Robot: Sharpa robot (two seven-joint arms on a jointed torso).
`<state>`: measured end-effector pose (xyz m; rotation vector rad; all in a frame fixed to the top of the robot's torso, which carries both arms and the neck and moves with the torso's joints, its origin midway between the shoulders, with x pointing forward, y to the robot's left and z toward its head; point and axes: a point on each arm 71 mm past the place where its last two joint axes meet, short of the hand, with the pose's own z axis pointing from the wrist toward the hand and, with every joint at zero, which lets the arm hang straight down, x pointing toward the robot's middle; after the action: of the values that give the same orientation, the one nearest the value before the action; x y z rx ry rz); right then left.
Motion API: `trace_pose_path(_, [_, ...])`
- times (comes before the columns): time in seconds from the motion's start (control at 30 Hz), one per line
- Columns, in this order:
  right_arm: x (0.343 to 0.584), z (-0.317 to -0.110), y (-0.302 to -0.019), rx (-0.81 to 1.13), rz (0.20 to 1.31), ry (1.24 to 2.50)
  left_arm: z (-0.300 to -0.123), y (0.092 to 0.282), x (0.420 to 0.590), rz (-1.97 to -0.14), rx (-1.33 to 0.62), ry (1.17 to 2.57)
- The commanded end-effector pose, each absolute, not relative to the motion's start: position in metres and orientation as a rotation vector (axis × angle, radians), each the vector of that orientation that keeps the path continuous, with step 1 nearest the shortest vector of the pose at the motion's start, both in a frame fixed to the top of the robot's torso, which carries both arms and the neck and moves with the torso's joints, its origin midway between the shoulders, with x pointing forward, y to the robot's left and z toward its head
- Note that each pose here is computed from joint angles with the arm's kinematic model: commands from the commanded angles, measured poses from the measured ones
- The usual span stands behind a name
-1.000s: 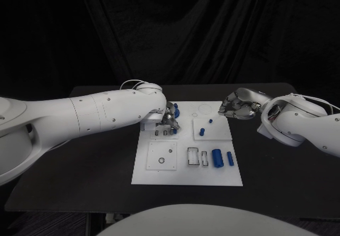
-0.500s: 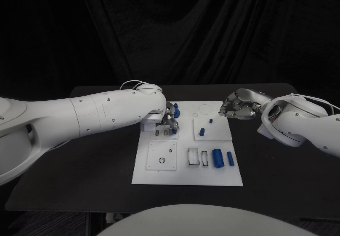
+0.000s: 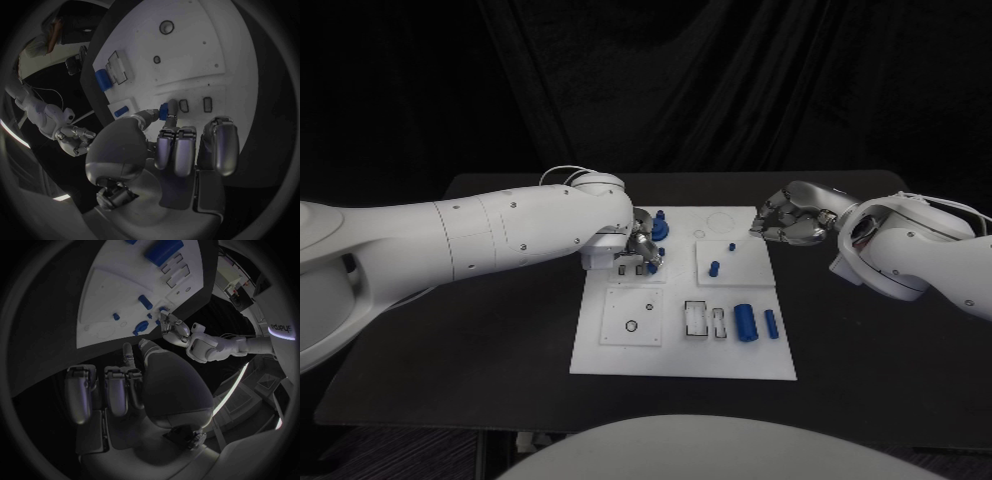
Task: Assemble the parts on the task board
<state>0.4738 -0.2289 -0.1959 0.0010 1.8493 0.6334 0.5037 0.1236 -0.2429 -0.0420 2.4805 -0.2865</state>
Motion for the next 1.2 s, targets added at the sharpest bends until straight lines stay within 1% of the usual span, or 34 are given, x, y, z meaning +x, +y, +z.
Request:
trace_pose_path(0.03, [0.473, -0.198, -0.231, 0.009, 0.614, 1.869, -0.242, 0.124, 0.503, -0.319, -0.077, 2.450])
trace_pose_path(0.33, [0.473, -0.198, -0.234, 0.014, 0.604, 1.875, -0.240, 0.140, 0.497, -0.312, -0.134, 2.421])
trace_pose_path(0.63, [0.474, -0.199, -0.234, 0.014, 0.600, 1.881, -0.237, 0.156, 0.496, -0.306, -0.201, 2.377])
trace_pose_path(0.93, [0.474, -0.200, -0.233, 0.013, 0.597, 1.887, -0.235, 0.166, 0.496, -0.307, -0.265, 2.323])
trace_pose_path(1.2, [0.473, -0.200, -0.233, 0.015, 0.595, 1.890, -0.235, 0.171, 0.496, -0.306, -0.295, 2.302])
